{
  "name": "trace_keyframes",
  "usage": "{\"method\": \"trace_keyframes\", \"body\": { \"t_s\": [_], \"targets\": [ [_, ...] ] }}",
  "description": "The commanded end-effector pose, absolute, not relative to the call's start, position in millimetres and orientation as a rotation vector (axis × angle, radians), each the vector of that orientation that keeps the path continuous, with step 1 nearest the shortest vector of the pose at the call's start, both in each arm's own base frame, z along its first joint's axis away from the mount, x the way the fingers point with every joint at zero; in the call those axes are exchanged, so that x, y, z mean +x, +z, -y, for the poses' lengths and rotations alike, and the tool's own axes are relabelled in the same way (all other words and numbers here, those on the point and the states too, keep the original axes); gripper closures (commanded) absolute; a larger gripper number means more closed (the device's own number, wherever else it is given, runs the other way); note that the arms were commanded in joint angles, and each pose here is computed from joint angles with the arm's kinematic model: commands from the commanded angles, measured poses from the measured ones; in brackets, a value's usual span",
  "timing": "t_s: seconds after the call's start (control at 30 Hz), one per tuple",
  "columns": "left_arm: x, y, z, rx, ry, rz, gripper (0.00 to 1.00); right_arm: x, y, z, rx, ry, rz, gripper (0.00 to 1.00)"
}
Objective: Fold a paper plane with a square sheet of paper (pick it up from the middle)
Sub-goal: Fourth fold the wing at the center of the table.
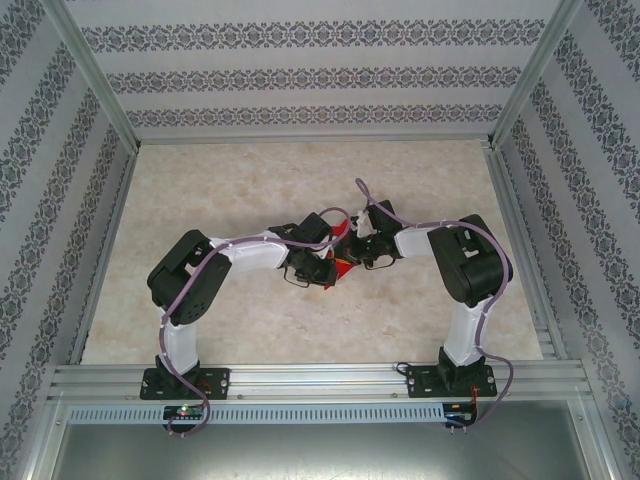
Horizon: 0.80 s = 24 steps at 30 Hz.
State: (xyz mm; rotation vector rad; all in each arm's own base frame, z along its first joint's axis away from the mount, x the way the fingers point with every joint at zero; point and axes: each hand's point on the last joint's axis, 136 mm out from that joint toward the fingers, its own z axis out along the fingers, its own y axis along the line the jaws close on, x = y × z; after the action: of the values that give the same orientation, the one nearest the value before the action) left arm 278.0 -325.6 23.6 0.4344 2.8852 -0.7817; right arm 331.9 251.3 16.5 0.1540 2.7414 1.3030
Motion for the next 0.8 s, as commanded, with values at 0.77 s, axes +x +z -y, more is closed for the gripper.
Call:
{"method": "trace_keyframes", "body": {
  "t_s": [0.77],
  "targets": [
    [259,-9,315,0.447,-0.802,-2.947,0.84,339,39,-232,0.256,1.273,-2.689,0.88]
  ]
}}
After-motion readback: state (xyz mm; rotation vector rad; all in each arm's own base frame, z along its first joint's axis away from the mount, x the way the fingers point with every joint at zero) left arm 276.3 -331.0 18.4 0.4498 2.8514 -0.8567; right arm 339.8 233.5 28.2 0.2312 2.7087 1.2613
